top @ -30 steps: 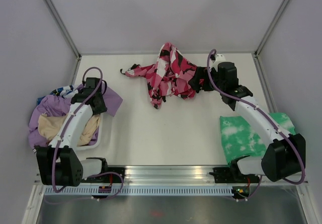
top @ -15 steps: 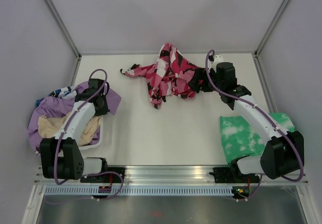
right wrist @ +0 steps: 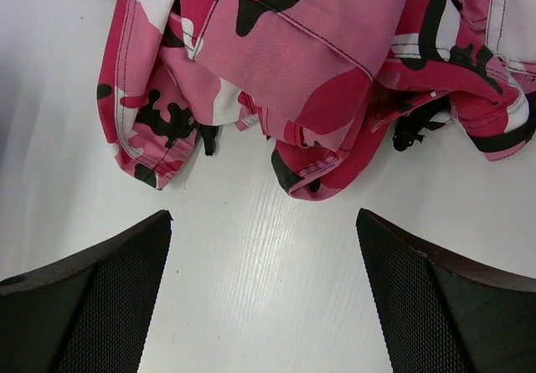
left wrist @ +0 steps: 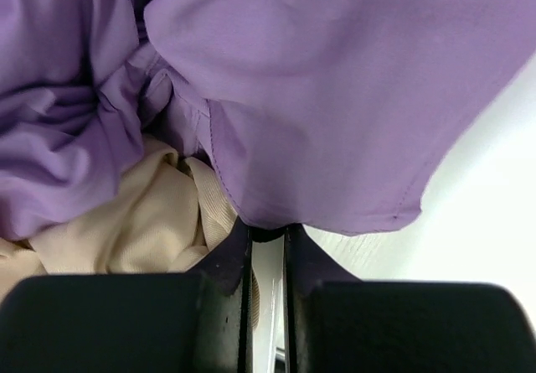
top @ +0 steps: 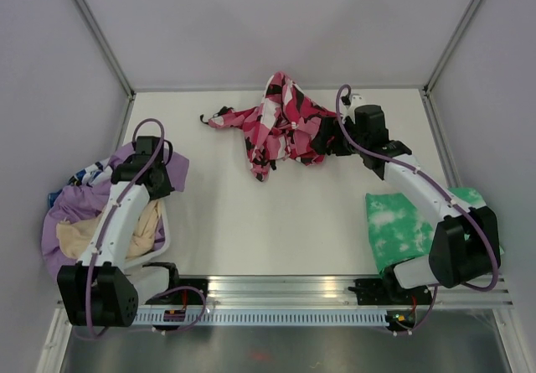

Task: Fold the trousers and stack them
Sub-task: Flatten the trousers out

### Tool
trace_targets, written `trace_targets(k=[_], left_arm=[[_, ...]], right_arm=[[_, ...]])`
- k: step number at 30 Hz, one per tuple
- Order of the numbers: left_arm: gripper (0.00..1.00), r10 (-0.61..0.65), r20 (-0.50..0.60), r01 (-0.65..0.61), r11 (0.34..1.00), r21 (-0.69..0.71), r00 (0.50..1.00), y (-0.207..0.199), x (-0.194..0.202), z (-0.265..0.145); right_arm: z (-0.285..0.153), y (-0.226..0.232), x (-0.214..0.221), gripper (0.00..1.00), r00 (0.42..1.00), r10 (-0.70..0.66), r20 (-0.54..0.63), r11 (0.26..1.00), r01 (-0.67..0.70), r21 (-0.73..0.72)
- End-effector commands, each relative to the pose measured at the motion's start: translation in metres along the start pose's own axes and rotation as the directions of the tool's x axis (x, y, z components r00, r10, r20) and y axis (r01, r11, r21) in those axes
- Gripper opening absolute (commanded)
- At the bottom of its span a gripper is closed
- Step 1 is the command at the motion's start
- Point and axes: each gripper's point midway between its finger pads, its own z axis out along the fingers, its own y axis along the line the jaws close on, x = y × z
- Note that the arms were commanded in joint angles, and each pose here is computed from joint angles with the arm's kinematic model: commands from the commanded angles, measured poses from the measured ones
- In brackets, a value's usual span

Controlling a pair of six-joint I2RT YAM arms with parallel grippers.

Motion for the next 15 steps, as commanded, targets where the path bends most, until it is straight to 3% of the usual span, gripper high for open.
trace_targets(k=[1,5,11,15], left_arm=[[0.02,-0.010,0.068,0.006,0.998,0.062,0.998,-0.003,-0.020,-0.028],[0.02,0.135,0.103,-0.139,0.990,0.035,0.986,0.008,-0.024,-0.035],[0.02,0.200,0.262,-0.236,0.965,0.116,0.944,0.002,-0.035,-0.059],[0.02,0.291,0.292,-0.354,0.915,0.192,0.911,-0.015,-0.034,-0.058]], right_arm=[[-0.003,0.009,-0.009,0.98,1.000,-0.012,0.021,1.000,0.012,-0.029],[-0.005,0.006,-0.008,0.98,1.000,-0.011,0.016,1.000,0.012,-0.015],[-0.006,0.005,-0.009,0.98,1.000,-0.018,-0.001,1.000,0.018,0.001],[-0.005,0.006,-0.016,0.98,0.999,-0.035,-0.015,0.999,0.035,0.003]])
